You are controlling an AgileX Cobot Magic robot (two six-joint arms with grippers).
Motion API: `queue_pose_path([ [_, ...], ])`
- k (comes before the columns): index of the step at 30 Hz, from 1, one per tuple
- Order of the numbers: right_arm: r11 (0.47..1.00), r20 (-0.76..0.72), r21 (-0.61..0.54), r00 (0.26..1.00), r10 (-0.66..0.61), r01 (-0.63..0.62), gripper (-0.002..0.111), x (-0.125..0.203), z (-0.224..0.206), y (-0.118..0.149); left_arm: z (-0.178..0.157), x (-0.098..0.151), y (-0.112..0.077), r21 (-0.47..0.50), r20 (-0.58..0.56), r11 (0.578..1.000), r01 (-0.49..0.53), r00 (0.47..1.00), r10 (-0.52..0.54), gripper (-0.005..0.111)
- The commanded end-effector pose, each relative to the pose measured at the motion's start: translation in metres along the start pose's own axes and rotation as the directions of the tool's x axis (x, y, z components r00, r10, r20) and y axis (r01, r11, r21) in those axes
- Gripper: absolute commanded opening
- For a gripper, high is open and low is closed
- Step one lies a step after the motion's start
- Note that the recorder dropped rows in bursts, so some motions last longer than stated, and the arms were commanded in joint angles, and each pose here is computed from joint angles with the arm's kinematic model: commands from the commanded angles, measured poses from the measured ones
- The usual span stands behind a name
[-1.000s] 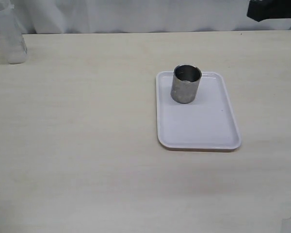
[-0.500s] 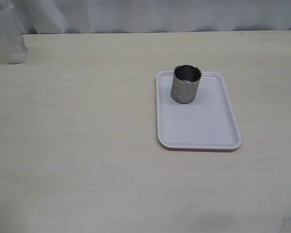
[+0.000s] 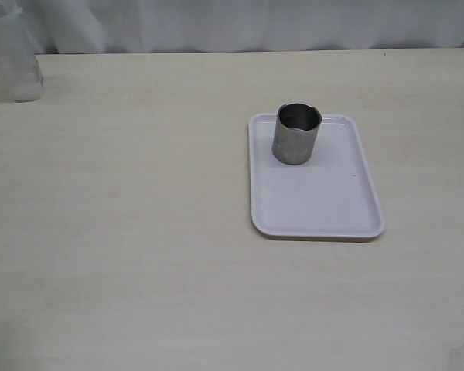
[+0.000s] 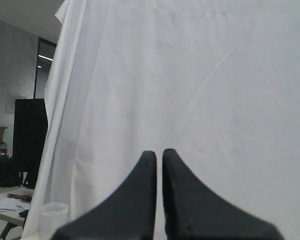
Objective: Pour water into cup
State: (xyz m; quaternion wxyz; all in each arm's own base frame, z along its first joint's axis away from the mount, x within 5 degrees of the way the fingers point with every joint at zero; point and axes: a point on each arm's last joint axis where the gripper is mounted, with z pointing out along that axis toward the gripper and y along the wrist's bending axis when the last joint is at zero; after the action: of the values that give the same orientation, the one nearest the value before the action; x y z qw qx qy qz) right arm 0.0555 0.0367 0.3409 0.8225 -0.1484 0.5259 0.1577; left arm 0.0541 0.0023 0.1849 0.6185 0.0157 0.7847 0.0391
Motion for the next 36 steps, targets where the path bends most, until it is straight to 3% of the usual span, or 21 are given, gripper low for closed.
queue_pose_path([
  [1,1.0,0.039,0.004,0.999,-0.006,0.005,0.004,-0.005,-0.008,0.003,0.0,0.0,0.0,0.008,0.013,1.0,0.002,1.0,-0.003,0.0],
  [15,1.0,0.055,0.009,0.998,-0.013,0.013,0.004,-0.007,-0.012,0.004,0.0,0.0,0.0,0.008,0.013,1.0,0.002,1.0,-0.003,0.0],
  [19,0.999,0.034,0.02,0.998,0.047,-0.048,0.004,0.007,-0.013,0.003,0.0,0.0,0.0,0.008,0.013,1.0,0.002,1.0,-0.003,0.0],
  [25,0.989,0.053,0.122,0.995,0.083,-0.089,0.004,0.035,-0.025,-0.005,0.0,0.0,0.0,0.008,0.013,1.0,0.002,1.0,-0.003,0.0],
  [36,0.955,0.113,0.291,0.993,0.023,-0.055,0.004,0.075,-0.053,-0.015,0.0,0.0,0.0,0.008,0.013,1.0,0.002,1.0,-0.003,0.0],
])
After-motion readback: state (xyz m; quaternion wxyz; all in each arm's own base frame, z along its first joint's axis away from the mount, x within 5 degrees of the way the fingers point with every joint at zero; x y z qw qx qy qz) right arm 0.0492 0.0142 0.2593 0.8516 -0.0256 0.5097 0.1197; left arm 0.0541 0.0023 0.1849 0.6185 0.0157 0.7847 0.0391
